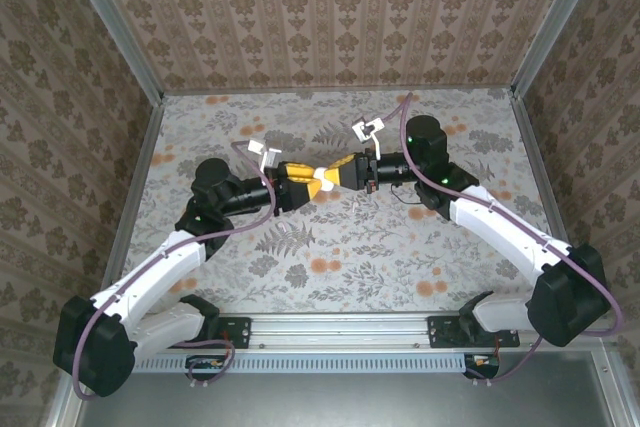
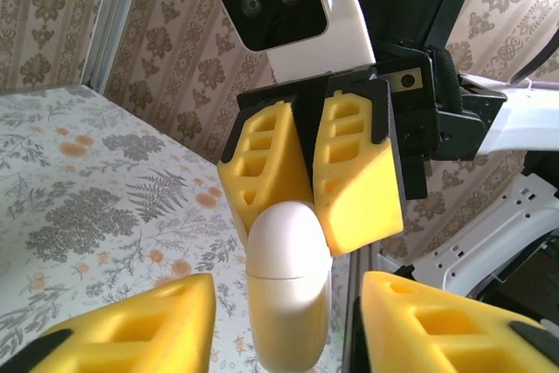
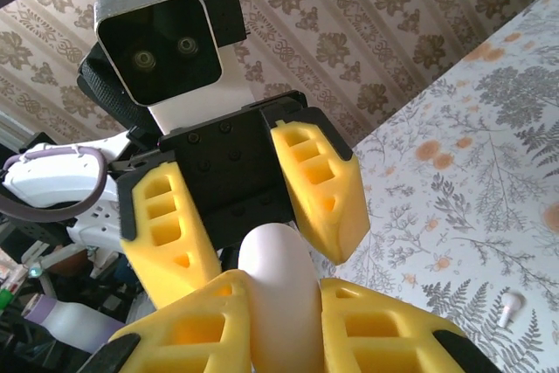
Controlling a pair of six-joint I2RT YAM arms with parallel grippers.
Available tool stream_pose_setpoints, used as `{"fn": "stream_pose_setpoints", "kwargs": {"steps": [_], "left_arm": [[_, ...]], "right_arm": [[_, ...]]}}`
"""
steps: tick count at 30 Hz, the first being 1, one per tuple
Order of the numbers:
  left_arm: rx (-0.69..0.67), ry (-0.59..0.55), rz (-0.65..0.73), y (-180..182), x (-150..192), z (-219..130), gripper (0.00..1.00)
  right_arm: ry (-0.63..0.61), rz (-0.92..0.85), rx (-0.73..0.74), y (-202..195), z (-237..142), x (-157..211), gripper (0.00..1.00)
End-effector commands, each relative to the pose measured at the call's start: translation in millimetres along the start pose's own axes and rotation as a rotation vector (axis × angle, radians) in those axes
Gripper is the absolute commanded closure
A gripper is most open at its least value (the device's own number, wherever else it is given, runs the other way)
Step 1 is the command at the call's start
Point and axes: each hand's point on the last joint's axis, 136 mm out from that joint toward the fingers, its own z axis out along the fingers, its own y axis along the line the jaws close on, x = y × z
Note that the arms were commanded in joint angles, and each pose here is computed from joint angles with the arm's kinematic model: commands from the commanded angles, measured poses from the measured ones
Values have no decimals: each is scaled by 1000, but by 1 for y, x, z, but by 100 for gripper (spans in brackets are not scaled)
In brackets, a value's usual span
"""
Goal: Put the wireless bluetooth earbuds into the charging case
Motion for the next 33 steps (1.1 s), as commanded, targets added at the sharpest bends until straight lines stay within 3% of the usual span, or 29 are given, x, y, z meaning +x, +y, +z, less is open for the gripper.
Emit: {"fn": "stream_pose_setpoints", "kwargs": {"steps": [1,7,14,18,25,33], "left_arm": [[17,-25,39,-9,-13,-2,50],[85,3,29,-17,-8,1,52],[151,39,11,-22,-6,15,61],[157,34,15,-22,-8,16,65],[124,11,21,-19,-9,11,65],[147,31,9,-22,-6,11,76]], "right_arm": [[-37,-63,11,13,-8,-18,92],[-29,-70,-9,18,-8,-19,92],[-17,-68,-23,20,-7,-19,92],[-11,-70,-22,21,-8,-17,92],[2,-71,-13,18,-8,-13,93],[-2,-75,-14,20,-9,-15,93]]}}
